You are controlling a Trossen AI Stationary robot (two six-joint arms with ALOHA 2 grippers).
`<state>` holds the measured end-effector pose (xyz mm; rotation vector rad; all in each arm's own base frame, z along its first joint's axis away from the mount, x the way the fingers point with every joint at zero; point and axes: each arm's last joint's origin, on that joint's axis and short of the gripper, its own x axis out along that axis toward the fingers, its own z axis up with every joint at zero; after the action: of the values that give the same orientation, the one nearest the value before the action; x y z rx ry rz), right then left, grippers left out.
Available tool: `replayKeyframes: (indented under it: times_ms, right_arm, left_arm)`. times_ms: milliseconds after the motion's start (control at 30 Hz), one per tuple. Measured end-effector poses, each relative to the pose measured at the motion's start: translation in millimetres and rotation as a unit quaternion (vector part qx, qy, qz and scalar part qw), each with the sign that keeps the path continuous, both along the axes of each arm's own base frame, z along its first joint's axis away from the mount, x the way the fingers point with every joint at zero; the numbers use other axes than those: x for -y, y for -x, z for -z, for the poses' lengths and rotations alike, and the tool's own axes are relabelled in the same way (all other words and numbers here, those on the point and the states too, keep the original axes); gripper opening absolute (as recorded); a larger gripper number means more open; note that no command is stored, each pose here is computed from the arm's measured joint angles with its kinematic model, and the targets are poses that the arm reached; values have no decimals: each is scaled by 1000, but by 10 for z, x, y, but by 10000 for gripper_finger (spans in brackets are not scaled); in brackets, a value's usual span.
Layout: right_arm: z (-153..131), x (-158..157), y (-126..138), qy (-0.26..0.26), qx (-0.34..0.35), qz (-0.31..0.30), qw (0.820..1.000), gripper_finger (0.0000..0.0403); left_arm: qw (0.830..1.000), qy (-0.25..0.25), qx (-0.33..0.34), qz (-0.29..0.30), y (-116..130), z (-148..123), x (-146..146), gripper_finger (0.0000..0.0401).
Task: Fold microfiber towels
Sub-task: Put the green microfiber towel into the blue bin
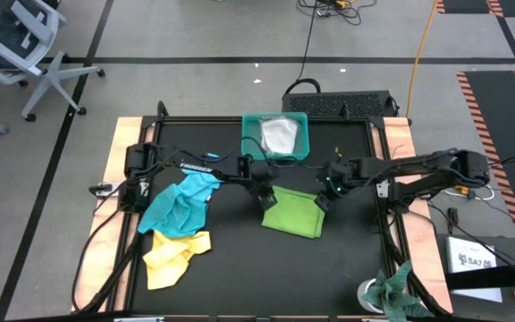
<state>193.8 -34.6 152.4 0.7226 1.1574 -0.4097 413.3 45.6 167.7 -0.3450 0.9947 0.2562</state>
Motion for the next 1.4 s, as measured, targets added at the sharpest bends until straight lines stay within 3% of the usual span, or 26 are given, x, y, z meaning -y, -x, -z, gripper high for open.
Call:
replayKeyframes:
  times_ms: [300, 733, 967, 1133, 1400]
  right_arm:
    - [144, 27, -71, -10, -19, -14, 1000, 174]
    - [206, 35, -94, -1, -29, -54, 998, 174]
    - [210, 36, -90, 3, -30, -67, 997, 174]
    - [212, 35, -89, 3, -30, -68, 997, 174]
    - [215, 35, -86, 5, -30, -76, 997, 174]
  left_arm:
    - [1000, 6, -27, -8, 98, 146, -20, 171]
    - [990, 126, 39, -56, 67, 154, -209, 170]
    - [990, 130, 18, -49, 111, 180, -247, 170]
    - [979, 197, 22, -37, 126, 172, -300, 170]
    - [976, 212, 27, -38, 112, 163, -280, 170]
